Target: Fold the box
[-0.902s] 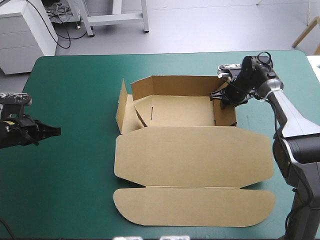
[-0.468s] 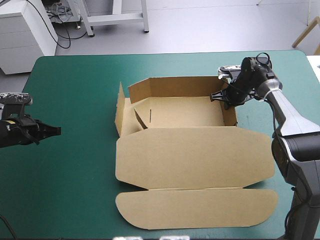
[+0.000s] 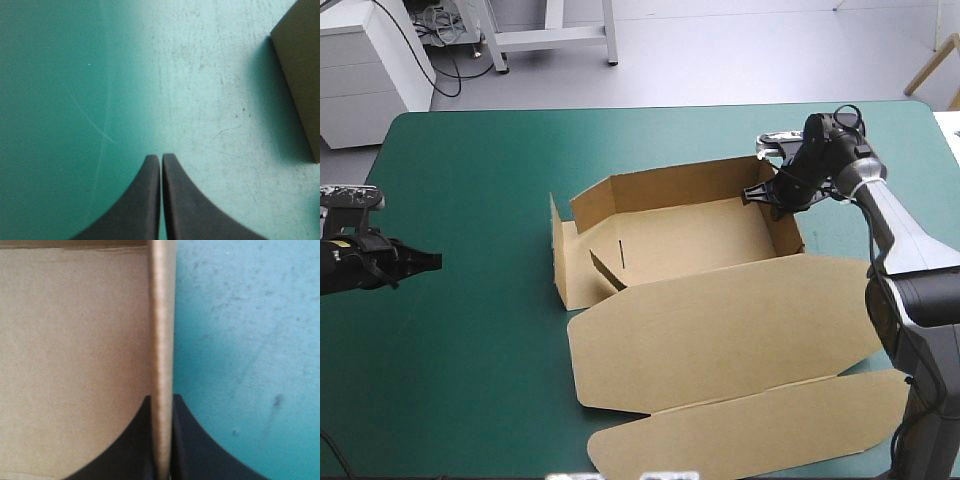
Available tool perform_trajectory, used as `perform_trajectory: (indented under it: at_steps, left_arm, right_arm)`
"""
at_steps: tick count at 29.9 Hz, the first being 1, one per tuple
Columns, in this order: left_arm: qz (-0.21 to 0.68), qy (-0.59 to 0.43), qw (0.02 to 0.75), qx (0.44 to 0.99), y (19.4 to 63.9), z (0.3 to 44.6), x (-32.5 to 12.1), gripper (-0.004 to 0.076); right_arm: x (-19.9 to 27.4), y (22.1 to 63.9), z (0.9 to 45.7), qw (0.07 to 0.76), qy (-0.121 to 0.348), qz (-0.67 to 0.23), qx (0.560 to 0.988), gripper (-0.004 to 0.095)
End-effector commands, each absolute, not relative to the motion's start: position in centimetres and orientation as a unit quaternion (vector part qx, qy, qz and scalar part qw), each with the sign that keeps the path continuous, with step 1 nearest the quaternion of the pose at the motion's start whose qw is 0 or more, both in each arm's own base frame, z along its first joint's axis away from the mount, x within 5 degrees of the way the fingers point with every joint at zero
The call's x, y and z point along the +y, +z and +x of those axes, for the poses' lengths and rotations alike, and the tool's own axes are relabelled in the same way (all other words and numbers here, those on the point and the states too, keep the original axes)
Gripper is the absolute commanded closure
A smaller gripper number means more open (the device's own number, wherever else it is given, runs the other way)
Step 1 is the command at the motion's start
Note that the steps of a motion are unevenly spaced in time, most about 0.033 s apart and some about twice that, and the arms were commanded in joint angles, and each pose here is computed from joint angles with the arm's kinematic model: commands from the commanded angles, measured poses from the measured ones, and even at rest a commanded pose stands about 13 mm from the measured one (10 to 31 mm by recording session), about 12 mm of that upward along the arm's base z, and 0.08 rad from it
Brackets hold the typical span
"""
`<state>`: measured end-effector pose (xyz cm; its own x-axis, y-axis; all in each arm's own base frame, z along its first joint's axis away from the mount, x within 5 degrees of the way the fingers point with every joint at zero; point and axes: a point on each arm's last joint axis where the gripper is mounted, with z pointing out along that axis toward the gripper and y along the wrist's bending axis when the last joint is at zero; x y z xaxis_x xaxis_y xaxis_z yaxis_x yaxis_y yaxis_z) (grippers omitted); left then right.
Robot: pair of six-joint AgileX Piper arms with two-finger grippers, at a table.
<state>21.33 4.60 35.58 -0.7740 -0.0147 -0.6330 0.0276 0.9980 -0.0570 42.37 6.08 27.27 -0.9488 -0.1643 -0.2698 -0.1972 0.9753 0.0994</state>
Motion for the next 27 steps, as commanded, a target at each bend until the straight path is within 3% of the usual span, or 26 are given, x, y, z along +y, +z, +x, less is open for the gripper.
perform_trajectory:
  at_steps: [1,5,10,13,21,27]
  left_arm:
    - [-0.002,-0.036,0.378,0.925,37.1,21.5,4.4,0.0702]
    - [-0.009,-0.071,0.36,0.93,36.5,22.1,4.2,0.0567]
    - [-0.026,-0.136,0.343,0.929,35.7,23.2,3.6,0.0322]
    - [-0.042,-0.182,0.341,0.921,35.4,24.0,3.2,0.023]
    - [-0.06,-0.284,0.309,0.906,34.9,24.9,2.1,0.0216]
    - [-0.045,-0.326,0.305,0.894,35.3,24.7,1.4,0.0216]
  right_arm:
    - [4.8,33.3,40.5,0.206,0.086,-0.076,0.972,0.0927]
    - [3.6,36.0,39.2,0.239,0.127,-0.052,0.961,0.0927]
    - [2.7,39.2,37.1,0.281,0.129,-0.046,0.95,0.0927]
    - [2.7,40.6,35.8,0.298,0.128,-0.048,0.945,0.0927]
    - [3.4,43.8,32.9,0.338,0.169,-0.052,0.925,0.0927]
    - [4.2,43.0,31.9,0.322,0.188,-0.072,0.925,0.0927]
